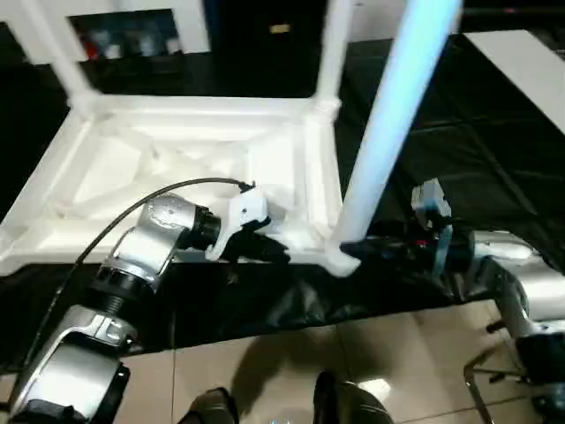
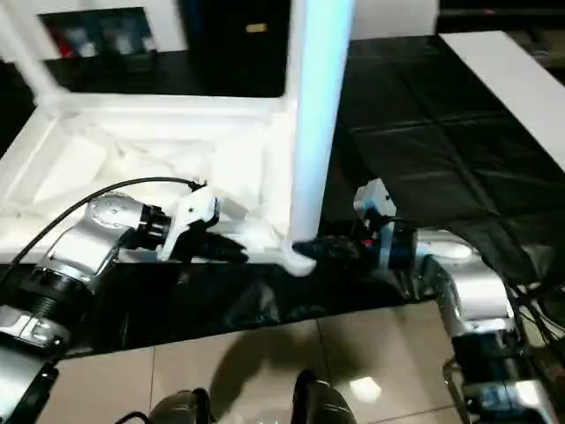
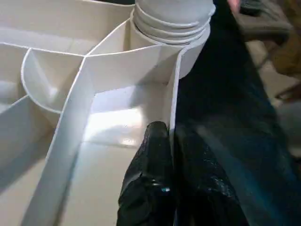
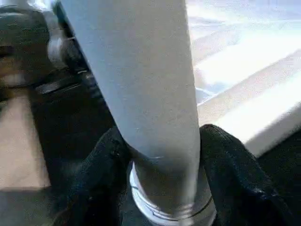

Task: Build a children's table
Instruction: Rotate leg to tighten

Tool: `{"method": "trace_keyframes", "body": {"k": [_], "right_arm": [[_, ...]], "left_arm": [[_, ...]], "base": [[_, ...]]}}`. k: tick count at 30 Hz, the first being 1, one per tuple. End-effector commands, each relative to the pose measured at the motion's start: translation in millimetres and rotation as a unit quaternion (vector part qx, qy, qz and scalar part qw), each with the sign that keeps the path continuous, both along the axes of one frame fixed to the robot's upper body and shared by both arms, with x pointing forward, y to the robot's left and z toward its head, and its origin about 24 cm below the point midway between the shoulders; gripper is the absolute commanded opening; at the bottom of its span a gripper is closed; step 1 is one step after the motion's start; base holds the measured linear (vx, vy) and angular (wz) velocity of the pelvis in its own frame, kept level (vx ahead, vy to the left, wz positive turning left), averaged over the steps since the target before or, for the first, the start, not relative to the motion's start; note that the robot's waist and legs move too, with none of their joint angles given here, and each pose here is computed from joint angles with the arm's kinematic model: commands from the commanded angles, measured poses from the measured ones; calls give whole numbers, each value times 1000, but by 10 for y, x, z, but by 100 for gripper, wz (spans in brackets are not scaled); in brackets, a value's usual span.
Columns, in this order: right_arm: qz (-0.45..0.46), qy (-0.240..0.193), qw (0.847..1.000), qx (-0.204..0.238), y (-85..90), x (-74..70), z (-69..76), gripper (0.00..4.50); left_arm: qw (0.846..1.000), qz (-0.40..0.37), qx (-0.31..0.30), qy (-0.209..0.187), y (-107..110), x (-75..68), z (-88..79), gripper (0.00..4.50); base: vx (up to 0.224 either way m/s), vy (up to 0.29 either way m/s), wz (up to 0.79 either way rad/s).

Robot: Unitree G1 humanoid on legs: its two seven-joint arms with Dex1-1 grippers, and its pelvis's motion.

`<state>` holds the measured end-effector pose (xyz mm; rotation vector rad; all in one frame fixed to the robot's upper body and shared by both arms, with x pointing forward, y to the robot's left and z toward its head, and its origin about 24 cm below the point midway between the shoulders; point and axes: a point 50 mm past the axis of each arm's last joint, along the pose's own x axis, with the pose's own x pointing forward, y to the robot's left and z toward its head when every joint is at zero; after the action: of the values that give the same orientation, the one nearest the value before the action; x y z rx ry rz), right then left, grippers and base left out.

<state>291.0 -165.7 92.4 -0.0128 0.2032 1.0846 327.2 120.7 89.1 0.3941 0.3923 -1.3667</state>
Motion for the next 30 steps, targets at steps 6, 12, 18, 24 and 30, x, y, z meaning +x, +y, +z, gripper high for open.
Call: {"method": "trace_keyframes", "body": {"k": [6,12,18,24,30], "right_arm": [[-102,21,994,42,1029,155,-35,195],[-233,41,970,56,1236,340,-6,193],[-274,20,961,40,1269,350,-13,249],[-260,-30,963,60,913,293,0,304],[-217,-76,971,69,554,254,97,349]], "left_arm": [[994,100,-48,-21,-533,147,87,0],[991,124,-29,-36,-586,176,112,0],[990,133,-23,-43,-629,164,100,0],[992,117,-10,-48,-498,143,58,0],[995,81,3,-52,-319,90,18,0]], "base": [[0,0,0],[0,0,0],[0,0,0],[0,0,0],[0,0,0]]}}
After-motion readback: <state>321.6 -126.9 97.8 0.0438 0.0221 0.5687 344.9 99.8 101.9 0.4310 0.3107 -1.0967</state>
